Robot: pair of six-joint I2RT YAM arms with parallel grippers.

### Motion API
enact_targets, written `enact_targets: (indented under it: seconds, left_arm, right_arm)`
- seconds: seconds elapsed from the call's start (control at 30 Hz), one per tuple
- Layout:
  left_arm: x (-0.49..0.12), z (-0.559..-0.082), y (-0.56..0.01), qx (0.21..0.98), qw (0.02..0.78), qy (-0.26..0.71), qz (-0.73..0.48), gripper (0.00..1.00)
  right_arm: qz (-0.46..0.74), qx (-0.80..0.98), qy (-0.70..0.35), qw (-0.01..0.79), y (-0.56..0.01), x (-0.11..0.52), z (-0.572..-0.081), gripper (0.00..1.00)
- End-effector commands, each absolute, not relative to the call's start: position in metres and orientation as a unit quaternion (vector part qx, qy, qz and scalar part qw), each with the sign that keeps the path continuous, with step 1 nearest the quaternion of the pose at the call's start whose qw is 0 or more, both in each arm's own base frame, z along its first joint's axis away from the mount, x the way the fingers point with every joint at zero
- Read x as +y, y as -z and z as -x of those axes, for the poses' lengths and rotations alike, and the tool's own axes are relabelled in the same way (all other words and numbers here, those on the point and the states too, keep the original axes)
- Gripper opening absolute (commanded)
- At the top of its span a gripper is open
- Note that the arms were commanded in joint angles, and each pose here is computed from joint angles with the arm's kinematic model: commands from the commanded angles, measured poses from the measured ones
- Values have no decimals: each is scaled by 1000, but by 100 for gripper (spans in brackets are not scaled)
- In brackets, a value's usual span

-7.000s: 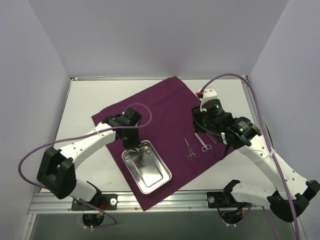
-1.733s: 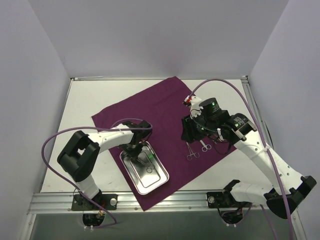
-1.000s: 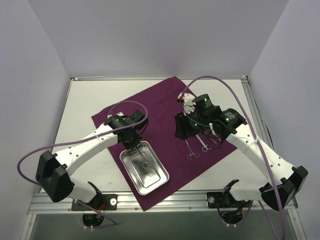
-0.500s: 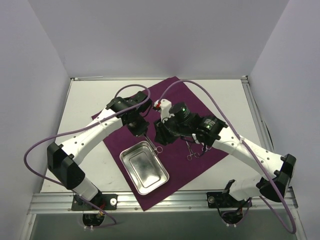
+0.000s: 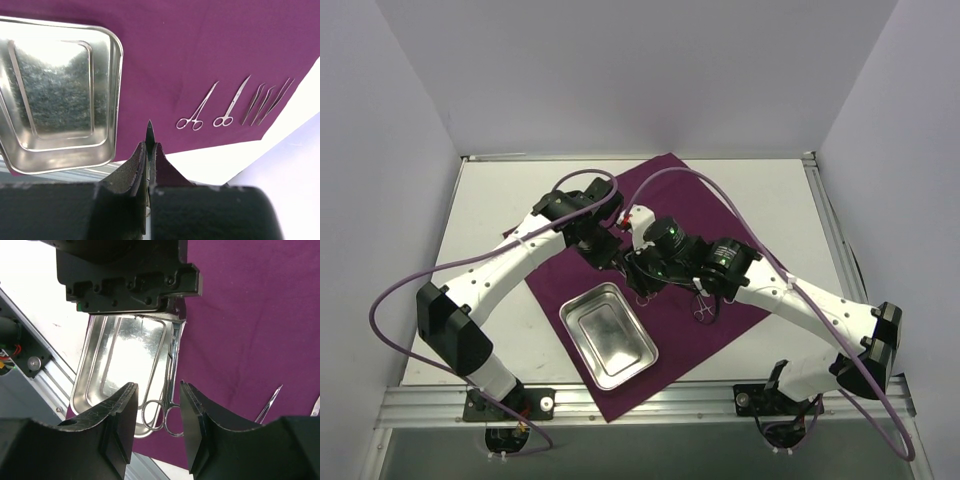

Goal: Open and lay out the surgical kit
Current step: Place the medical item in the surgical kit.

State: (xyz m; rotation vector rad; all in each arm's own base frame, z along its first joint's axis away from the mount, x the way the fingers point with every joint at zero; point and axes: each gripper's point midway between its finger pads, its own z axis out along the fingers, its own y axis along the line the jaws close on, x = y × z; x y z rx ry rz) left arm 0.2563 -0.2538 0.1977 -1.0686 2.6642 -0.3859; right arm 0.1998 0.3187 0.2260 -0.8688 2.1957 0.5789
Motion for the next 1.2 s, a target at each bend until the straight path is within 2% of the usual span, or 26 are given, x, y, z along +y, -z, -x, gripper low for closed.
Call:
enact_targets:
  seconds: [0.0,0.3,0.63,0.83,0.93,0.97,1.07,1.13,1.17]
  left_arm:
    - [-261,-255,-215,896,116,179,388,2]
    - [-260,-254,-220,893,117,185,393,2]
    - [-262,-254,-219,891,116,191,395,2]
    - [-262,-253,-218,890,114,193,396,2]
    - [-263,-252,-217,889,112,195,399,2]
    - [-263,-253,-217,889,112,198,399,2]
    - [-263,-253,-215,886,112,203,403,2]
    - [-262,-251,-211,883,106,210,406,2]
    - [-262,-255,-212,880,109,219,408,14]
  right_arm:
    - [341,842,-206,363,-226,318,-203,39]
    - [353,854,-157,349,-208,314,-208,34]
    - [370,855,-124,341,-196,313,-205,34]
    - [381,856,-106,332,-191,314,-202,29]
    - [386,857,-94,328,-188,313,-202,22]
    - [387,858,-93,326,-188,313,-202,14]
    - [389,859,-88,323,-186,312,-202,0]
    - [388,860,-84,321,-184,310,-202,0]
    - [388,860,-82,320,-183,309,-202,0]
